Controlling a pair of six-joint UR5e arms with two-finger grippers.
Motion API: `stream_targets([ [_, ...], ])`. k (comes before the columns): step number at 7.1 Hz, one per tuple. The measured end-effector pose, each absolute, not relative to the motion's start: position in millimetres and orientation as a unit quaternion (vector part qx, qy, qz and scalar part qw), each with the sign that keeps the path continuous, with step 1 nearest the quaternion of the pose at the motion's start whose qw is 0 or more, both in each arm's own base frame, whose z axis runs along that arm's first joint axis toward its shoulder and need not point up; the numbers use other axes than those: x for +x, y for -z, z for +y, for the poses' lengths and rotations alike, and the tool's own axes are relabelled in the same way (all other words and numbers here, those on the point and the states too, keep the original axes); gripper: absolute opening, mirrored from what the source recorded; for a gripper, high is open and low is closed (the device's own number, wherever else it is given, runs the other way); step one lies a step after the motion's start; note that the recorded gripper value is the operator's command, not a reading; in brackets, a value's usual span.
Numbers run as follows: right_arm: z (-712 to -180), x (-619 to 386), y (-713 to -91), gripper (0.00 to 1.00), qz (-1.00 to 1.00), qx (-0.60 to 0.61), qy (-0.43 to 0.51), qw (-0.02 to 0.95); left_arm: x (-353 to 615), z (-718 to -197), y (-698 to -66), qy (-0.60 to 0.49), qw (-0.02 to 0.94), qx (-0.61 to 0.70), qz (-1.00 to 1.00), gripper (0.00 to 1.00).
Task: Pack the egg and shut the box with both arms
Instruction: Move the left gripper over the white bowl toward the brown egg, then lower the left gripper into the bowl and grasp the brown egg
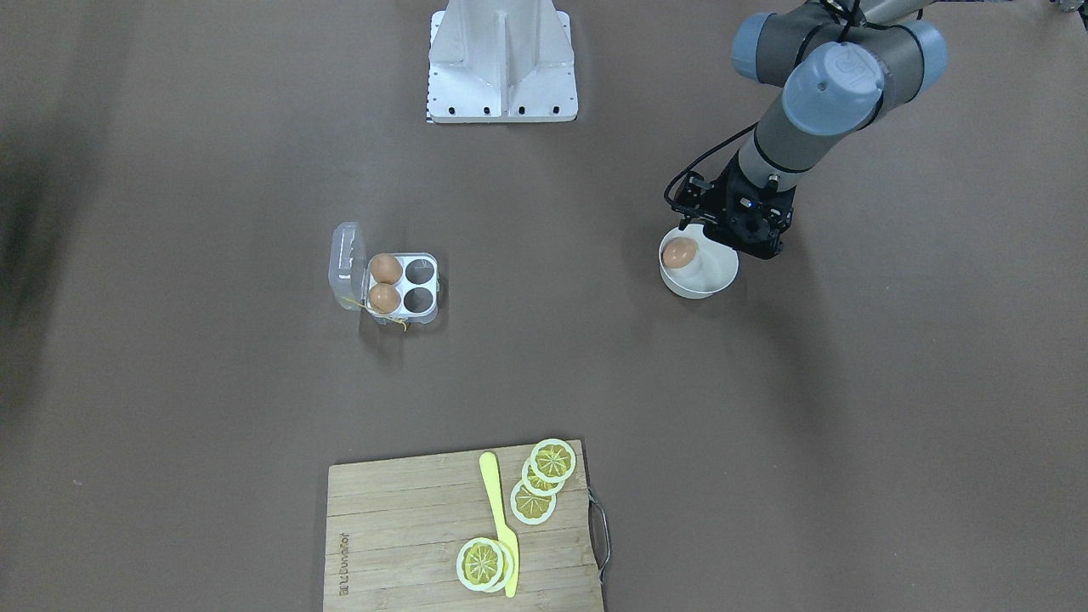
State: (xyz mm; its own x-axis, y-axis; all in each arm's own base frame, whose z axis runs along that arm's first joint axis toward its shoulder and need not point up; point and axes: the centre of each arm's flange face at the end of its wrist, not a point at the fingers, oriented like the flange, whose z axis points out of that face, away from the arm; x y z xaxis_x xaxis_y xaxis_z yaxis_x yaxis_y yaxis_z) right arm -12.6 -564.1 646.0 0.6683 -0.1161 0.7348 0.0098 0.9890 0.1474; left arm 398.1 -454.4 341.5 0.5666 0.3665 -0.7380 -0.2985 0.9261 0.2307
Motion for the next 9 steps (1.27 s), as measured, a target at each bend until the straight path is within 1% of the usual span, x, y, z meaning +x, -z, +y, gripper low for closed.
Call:
stream_targets([
  [1,-564.1,-12.3,-646.0,1.00,-0.406,0.066,0.034,0.911,404.7,-458.4,-351.1,-0.190,0.883,0.041,0.427,0.78],
  [3,-564.2,-11.9,-646.0,1.00,-0.406,0.066,0.034,0.911,412.0,-463.7,-363.1,-0.190,0.881,0.044,0.430,0.77],
  [6,-564.2,-11.0,-646.0,1.00,-0.406,0.066,0.034,0.911,420.6,-457.8,-363.7,-0.195,0.879,0.041,0.433,0.77],
  [9,-564.2,-8.7,-646.0,1.00,-0.406,0.067,0.032,0.911,430.0,-449.9,-364.9,-0.203,0.878,0.036,0.433,0.68],
])
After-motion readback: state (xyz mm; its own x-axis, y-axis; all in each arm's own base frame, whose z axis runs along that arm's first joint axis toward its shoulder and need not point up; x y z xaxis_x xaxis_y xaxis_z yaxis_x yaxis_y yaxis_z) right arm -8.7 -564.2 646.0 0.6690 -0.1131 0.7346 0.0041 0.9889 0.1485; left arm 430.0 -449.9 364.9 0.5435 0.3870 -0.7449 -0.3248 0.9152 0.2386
